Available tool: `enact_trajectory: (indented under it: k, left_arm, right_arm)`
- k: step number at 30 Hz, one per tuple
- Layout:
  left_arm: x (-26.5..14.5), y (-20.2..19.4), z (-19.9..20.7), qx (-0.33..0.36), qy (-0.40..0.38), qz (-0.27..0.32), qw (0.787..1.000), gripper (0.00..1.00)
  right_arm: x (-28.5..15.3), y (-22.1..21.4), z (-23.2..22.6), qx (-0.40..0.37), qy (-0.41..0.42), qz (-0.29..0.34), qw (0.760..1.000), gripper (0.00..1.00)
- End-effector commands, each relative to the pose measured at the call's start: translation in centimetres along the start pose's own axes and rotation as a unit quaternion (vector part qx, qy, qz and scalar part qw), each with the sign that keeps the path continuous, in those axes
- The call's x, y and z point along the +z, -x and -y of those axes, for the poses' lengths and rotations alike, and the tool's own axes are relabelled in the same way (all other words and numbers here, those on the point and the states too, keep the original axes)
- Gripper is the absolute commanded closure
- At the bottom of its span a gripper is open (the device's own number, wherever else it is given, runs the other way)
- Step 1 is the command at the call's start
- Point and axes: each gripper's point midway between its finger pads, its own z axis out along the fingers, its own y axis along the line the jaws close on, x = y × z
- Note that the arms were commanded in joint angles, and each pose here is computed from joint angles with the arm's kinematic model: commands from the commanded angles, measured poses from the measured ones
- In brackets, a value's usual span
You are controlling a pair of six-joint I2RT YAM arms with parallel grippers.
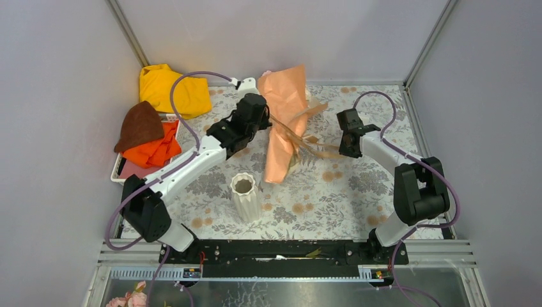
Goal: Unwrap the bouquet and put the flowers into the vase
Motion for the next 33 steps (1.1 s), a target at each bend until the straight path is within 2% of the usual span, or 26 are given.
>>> enact_trajectory:
  k: [1,3,5,8,11,14,17,24,33]
  left_arm:
    - [-1.1,2.8,-0.4,-0.016,0.0,0.041,0.999,1.0]
    - [-1.0,2.6,-0.6,-0.015,0.003,0.039,0.999,1.0]
    - [-0.7,2.0,-0.4,-0.014,-0.001,0.032,0.999,1.0]
    - [-0.1,1.2,0.1,-0.013,-0.012,0.019,1.0,1.0]
    - [0.5,0.8,0.8,-0.016,-0.022,0.01,1.0,1.0]
    - [0.8,0.7,1.8,-0.021,-0.042,0.003,0.999,1.0]
    - [1.1,0.7,3.1,-0.028,-0.066,-0.005,0.997,1.0]
    - [1.1,0.9,6.4,-0.019,-0.115,-0.01,0.993,1.0]
    - [0.4,1.8,8.8,-0.005,-0.15,-0.006,0.989,1.0]
  right_arm:
    - [-0.6,0.7,0.4,0.018,0.001,0.013,1.0,0.71]
    - [-1.4,1.2,0.5,0.023,0.003,0.024,0.999,0.61]
    - [-2.4,2.0,0.9,0.026,0.002,0.037,0.999,0.58]
    - [-5.0,3.6,0.2,0.042,0.045,0.074,0.995,0.55]
    - [-8.2,4.9,-2.2,0.048,0.143,0.105,0.983,0.51]
    - [-11.5,5.4,-5.5,0.044,0.255,0.126,0.958,0.47]
    - [-13.7,5.1,-8.4,0.023,0.322,0.138,0.936,0.42]
    - [-14.8,3.2,-14.6,-0.038,0.388,0.121,0.913,0.38]
    - [-14.6,3.3,-19.3,-0.064,0.424,0.096,0.899,0.38]
